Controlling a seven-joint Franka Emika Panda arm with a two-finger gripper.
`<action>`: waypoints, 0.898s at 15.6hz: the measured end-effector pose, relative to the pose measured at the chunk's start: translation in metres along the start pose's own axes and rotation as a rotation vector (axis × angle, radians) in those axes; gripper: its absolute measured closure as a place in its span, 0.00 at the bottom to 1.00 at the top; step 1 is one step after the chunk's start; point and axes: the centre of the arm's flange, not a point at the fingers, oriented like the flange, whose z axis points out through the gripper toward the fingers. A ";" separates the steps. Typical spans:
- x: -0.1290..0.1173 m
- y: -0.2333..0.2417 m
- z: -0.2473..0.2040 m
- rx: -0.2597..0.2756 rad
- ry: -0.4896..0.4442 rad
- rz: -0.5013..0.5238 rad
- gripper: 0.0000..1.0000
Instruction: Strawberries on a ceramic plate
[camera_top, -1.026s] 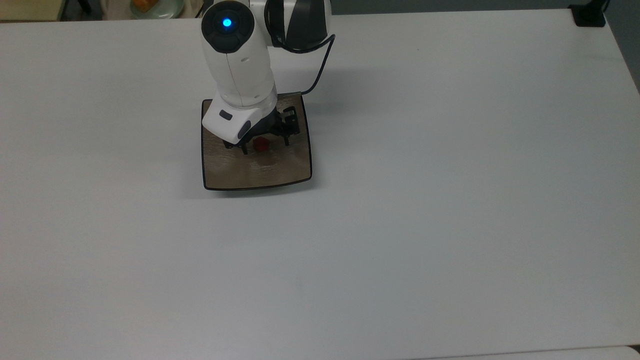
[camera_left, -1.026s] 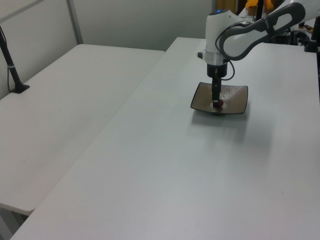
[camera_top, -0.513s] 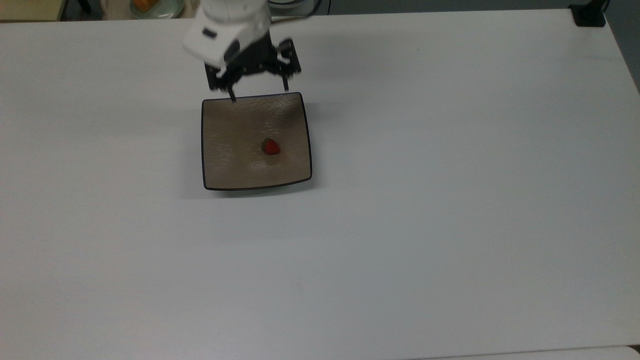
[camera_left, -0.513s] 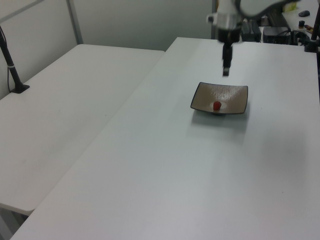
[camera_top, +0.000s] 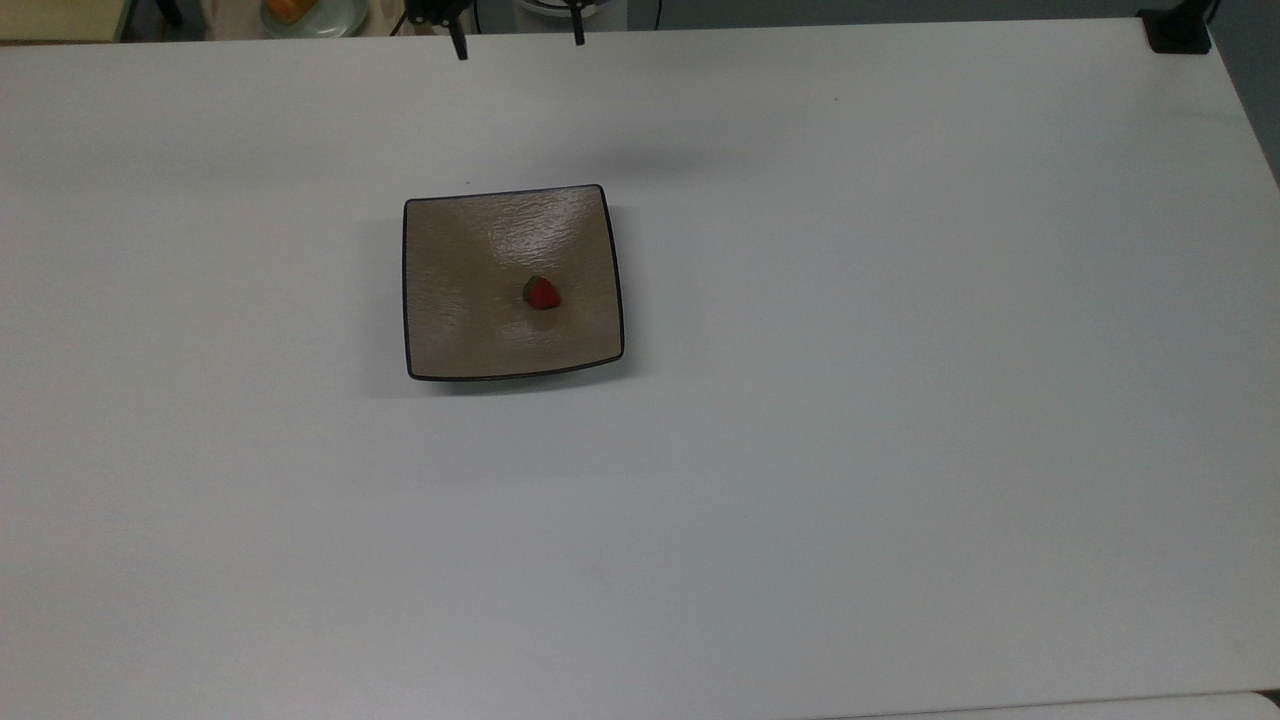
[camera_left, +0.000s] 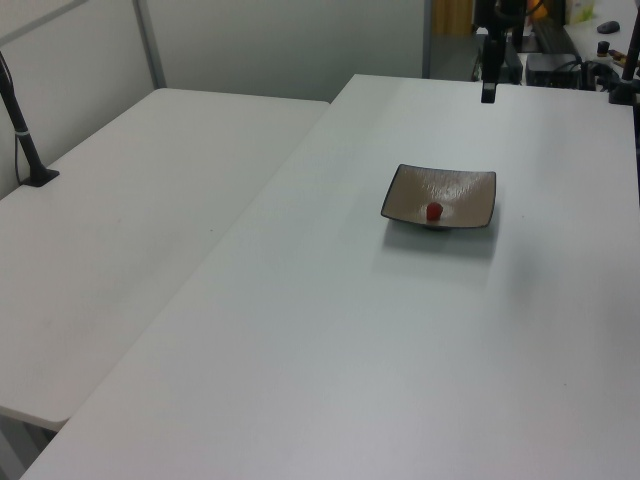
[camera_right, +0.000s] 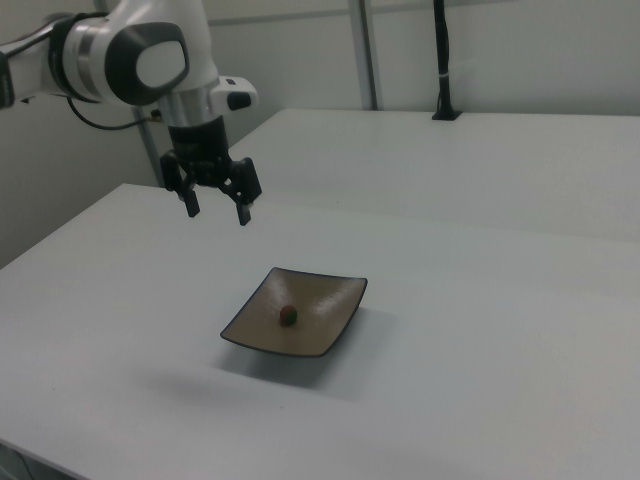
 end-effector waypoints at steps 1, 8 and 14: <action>0.001 -0.005 -0.003 0.000 0.005 0.023 0.00; 0.005 -0.030 -0.007 0.000 0.022 0.111 0.00; 0.010 -0.030 -0.012 0.000 0.073 0.125 0.00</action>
